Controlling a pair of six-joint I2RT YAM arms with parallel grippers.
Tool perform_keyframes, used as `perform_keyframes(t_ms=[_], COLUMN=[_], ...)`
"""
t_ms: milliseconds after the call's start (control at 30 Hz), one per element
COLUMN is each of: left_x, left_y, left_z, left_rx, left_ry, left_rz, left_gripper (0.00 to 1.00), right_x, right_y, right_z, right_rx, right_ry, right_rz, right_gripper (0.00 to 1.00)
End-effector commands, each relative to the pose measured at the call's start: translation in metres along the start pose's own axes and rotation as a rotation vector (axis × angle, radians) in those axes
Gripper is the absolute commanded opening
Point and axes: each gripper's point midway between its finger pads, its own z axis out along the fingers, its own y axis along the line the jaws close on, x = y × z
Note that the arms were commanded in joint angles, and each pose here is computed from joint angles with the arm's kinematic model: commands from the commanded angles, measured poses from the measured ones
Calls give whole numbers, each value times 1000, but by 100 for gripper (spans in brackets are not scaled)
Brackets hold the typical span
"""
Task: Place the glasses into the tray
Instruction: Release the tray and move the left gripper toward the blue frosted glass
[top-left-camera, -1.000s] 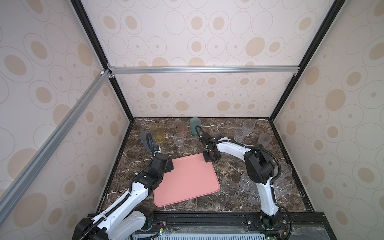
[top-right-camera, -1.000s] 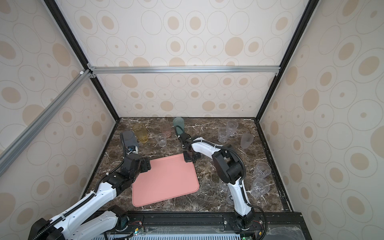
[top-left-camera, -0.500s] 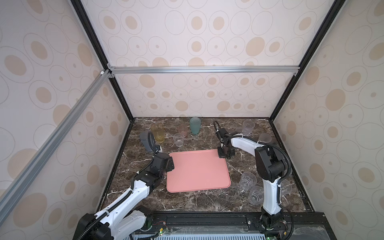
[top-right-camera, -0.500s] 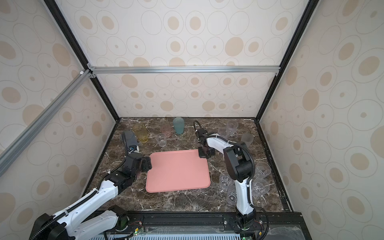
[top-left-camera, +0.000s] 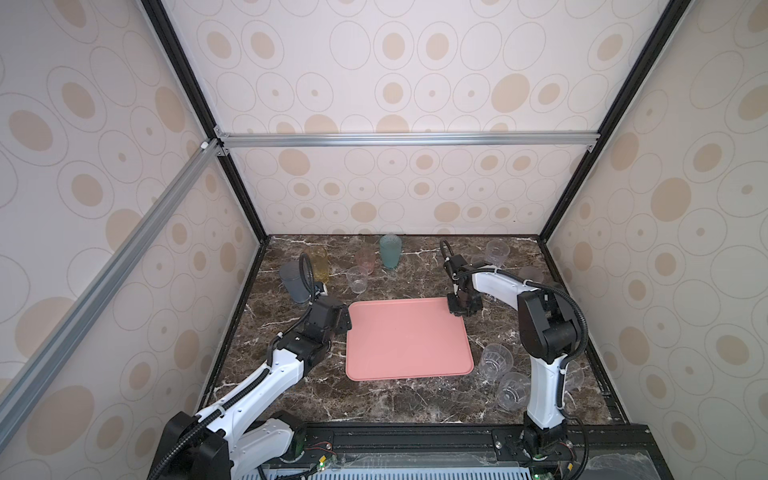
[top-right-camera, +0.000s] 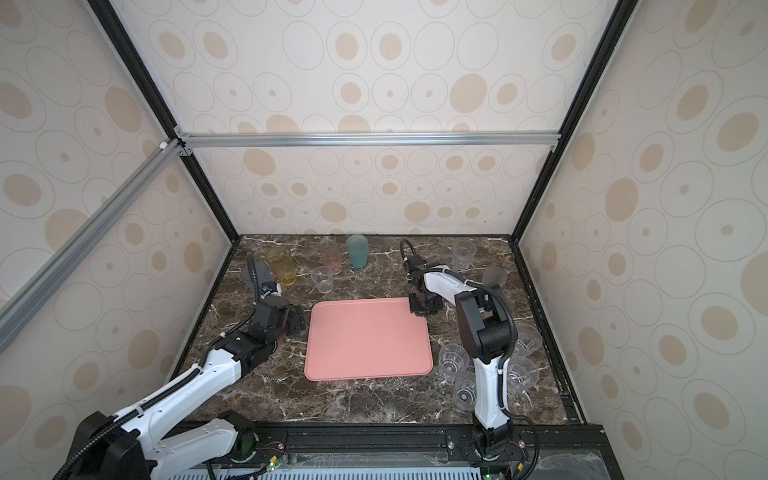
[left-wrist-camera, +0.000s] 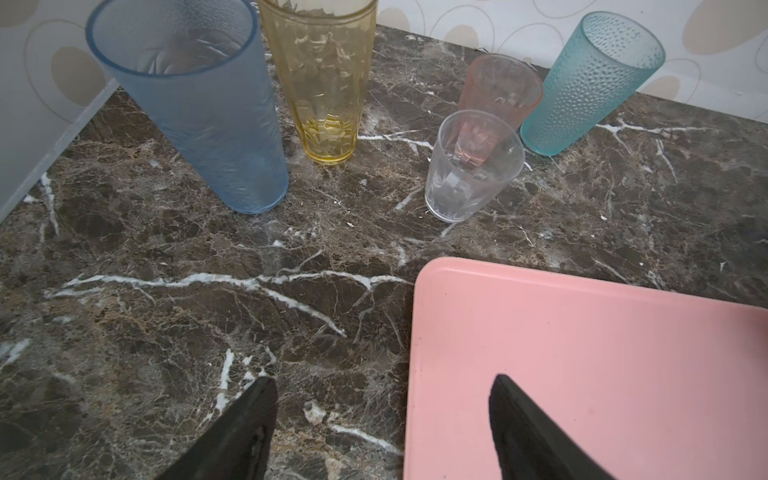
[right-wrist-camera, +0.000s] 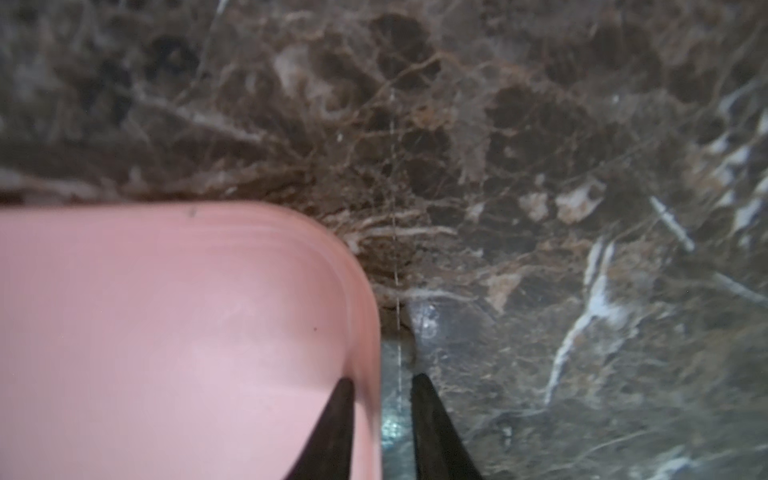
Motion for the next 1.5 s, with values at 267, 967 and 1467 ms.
perform_keyframes(t_ms=[267,967,1467], left_x=[-50,-62,-6], left_y=[-53,-216,-230], left_z=[-15,40,61], left_rx=[81,243,304], left_ry=[-62,-55,14], left_rz=[-16,170,196], left_gripper=[80,81,80], right_x=[0,45,66], right_y=[20,59,57], right_z=[-107,-125,-94], right_rx=[-274,-479,-377], right_ry=[-208,-216,-71], right_rz=[73,20,-6], right_gripper=[46,48,48])
